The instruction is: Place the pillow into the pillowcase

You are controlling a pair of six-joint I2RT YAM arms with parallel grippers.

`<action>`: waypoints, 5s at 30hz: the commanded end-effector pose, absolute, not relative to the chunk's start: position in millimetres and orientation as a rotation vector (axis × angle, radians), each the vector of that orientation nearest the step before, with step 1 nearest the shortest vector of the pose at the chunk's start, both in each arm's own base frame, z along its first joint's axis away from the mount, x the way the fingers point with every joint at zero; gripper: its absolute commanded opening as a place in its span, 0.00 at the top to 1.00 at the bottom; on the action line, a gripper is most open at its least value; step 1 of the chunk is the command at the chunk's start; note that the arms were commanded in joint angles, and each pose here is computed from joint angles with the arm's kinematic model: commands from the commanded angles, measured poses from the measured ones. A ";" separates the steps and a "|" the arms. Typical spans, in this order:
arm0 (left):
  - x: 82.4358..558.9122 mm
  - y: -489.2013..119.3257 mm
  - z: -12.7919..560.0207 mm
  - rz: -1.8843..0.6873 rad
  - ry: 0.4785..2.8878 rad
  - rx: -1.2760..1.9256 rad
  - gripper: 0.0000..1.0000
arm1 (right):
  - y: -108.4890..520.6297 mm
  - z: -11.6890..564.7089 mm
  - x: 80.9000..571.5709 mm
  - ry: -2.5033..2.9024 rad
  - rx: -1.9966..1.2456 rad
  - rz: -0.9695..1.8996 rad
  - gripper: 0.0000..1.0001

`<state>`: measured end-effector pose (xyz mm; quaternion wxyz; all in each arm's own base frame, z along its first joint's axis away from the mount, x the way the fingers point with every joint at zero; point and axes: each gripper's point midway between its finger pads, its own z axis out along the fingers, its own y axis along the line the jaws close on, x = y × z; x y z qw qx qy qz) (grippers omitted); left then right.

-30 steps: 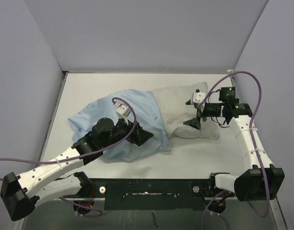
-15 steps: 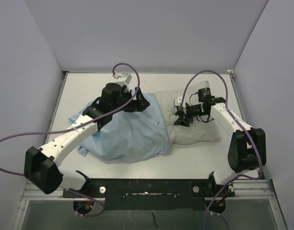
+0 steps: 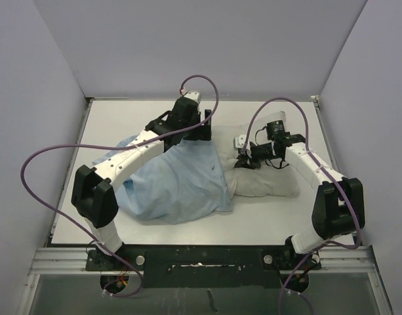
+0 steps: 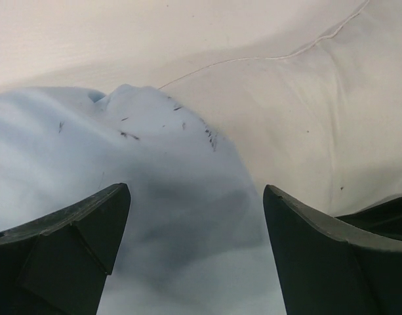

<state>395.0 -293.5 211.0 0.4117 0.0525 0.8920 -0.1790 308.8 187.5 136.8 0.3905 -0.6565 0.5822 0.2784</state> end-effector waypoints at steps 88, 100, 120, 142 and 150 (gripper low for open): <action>234.7 -322.3 215.1 -1.022 1.841 0.586 0.50 | 200.8 132.9 240.2 1.297 -1.737 0.914 1.00; 245.0 -307.5 293.6 -0.772 1.869 0.530 0.37 | 202.3 136.6 240.6 1.300 -1.730 0.899 1.00; 288.8 -380.0 257.1 -0.337 1.899 0.622 0.95 | 200.0 148.9 240.3 1.273 -1.694 0.916 1.00; 249.1 -403.9 221.7 -1.301 1.781 0.539 1.00 | 182.7 178.0 239.8 1.204 -1.707 0.755 0.63; 234.6 -387.1 180.3 -1.299 1.848 0.500 1.00 | 141.2 282.3 205.2 1.267 -1.476 0.864 0.20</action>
